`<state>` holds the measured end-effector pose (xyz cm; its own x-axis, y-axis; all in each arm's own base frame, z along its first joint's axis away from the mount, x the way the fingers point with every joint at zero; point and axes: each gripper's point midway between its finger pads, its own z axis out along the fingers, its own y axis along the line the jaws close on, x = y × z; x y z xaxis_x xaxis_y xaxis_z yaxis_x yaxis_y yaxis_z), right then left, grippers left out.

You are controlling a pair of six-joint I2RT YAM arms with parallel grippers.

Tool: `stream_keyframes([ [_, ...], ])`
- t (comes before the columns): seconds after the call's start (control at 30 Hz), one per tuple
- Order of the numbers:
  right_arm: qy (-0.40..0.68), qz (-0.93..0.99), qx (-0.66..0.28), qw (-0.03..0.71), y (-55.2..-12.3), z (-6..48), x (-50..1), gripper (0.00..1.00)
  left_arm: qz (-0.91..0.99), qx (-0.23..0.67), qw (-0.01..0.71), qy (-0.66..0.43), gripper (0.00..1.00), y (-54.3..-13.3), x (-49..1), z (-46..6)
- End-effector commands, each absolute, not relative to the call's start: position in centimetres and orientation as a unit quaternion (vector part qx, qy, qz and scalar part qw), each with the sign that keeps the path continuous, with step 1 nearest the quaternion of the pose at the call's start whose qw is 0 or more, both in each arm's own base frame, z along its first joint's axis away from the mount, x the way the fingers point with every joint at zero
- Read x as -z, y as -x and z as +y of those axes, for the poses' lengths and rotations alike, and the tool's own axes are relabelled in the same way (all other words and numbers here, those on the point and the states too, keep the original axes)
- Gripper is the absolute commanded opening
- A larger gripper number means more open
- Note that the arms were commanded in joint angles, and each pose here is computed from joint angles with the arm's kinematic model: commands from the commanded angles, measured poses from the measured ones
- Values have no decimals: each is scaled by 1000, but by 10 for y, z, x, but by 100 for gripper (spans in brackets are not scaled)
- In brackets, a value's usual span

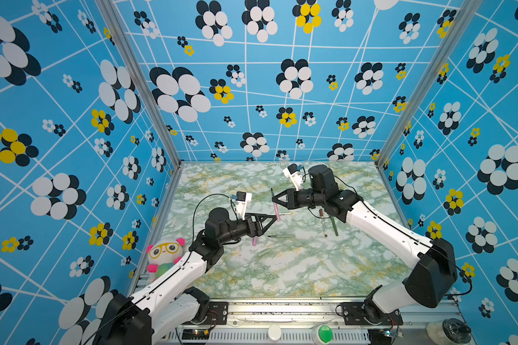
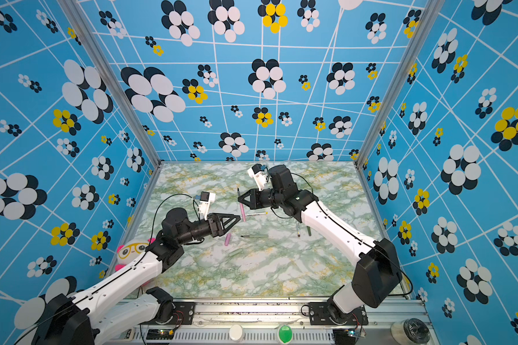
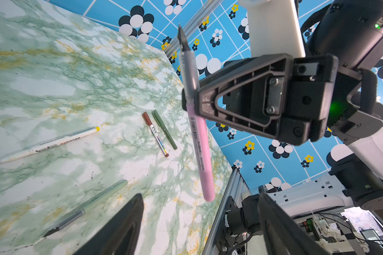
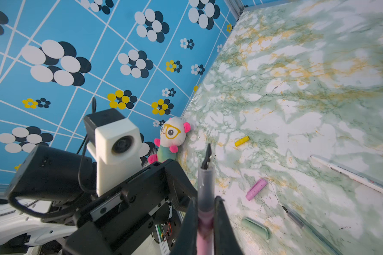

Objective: Insert pens into pen caps
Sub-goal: Pass a pen.

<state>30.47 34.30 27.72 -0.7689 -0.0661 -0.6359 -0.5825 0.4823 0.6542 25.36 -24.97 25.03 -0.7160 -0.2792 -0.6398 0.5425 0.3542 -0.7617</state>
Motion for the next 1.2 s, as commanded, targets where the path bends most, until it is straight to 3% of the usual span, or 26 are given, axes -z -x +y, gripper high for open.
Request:
stream_keyframes([
  [0.0,221,788,-497,289,-290,347,-300,8,712,583,380,-88,77,-259,-277,-255],
  [0.23,234,779,-501,297,-284,346,-306,8,716,584,371,-93,68,-261,-278,-267],
  [0.83,247,783,-488,295,-280,343,-299,8,724,573,373,-86,30,-267,-273,-273],
  [1.17,251,784,-486,294,-279,343,-298,8,726,571,374,-83,18,-271,-272,-274],
])
